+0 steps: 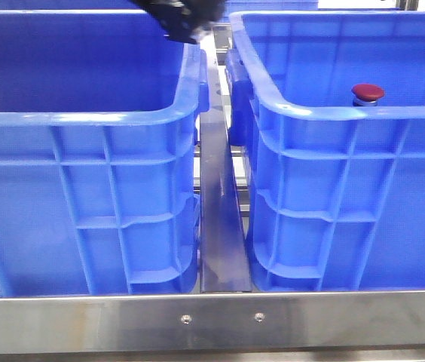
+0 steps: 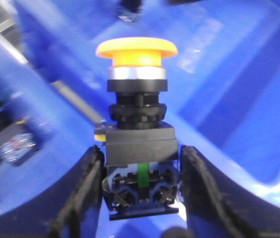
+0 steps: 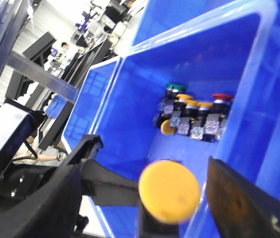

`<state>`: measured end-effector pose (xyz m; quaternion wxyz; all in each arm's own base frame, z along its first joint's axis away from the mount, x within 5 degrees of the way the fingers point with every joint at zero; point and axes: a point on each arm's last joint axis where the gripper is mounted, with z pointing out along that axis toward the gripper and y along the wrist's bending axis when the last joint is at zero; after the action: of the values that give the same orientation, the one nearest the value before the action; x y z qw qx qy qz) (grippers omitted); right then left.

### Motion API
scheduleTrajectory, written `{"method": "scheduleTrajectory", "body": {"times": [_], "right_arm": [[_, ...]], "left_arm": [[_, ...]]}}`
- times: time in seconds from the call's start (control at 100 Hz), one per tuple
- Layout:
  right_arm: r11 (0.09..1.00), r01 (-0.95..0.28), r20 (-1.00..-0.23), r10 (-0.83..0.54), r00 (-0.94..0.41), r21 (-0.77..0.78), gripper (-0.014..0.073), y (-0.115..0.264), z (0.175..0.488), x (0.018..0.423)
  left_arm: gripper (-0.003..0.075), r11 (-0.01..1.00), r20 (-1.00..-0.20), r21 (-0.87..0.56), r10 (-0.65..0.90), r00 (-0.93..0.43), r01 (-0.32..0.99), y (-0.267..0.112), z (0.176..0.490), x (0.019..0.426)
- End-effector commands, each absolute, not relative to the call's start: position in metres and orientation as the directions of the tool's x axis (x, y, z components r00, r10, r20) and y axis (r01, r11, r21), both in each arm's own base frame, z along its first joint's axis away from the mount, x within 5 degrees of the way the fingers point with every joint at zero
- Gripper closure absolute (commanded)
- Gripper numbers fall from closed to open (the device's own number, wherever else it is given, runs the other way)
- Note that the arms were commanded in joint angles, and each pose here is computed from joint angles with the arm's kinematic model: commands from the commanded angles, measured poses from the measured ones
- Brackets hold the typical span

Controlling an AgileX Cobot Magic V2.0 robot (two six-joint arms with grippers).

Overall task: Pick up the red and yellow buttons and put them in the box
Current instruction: 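Lift the yellow button and pass it to the right gripper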

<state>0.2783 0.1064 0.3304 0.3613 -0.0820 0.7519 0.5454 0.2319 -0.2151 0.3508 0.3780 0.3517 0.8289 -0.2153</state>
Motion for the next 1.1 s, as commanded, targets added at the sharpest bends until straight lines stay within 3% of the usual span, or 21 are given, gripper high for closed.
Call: {"method": "scheduleTrajectory", "body": {"times": [0.0,0.3,0.52,0.7,0.94,1.04,1.09], "right_arm": [[0.328,-0.562,-0.646,0.283,-0.709,0.76,0.0046,0.112,0.348,0.273],[0.322,-0.547,-0.625,0.236,-0.744,0.772,0.0049,0.125,0.335,0.276],[0.361,-0.534,-0.631,0.248,-0.735,0.765,0.0099,0.123,0.333,0.279],[0.329,-0.548,-0.628,0.228,-0.744,0.769,0.0109,0.125,0.334,0.276],[0.327,-0.549,-0.628,0.227,-0.744,0.769,0.0396,0.125,0.334,0.276],[0.327,-0.549,-0.628,0.226,-0.745,0.769,0.0396,0.125,0.334,0.276],[0.327,-0.55,-0.629,0.226,-0.744,0.769,0.0396,0.125,0.334,0.276]], "left_arm": [[0.0594,0.648,-0.85,-0.087,0.348,-0.395,0.756,-0.217,0.377,0.224],[0.0594,0.647,-0.849,-0.089,0.349,-0.397,0.758,-0.217,0.377,0.224],[0.0594,0.648,-0.854,-0.087,0.342,-0.391,0.757,-0.217,0.378,0.224],[0.0594,0.648,-0.854,-0.087,0.342,-0.391,0.757,-0.217,0.378,0.224],[0.059,0.648,-0.853,-0.087,0.343,-0.392,0.757,-0.217,0.378,0.223],[0.0502,0.647,-0.854,-0.086,0.345,-0.391,0.758,-0.217,0.378,0.223],[0.0376,0.645,-0.85,-0.087,0.349,-0.394,0.759,-0.217,0.378,0.223]]}}
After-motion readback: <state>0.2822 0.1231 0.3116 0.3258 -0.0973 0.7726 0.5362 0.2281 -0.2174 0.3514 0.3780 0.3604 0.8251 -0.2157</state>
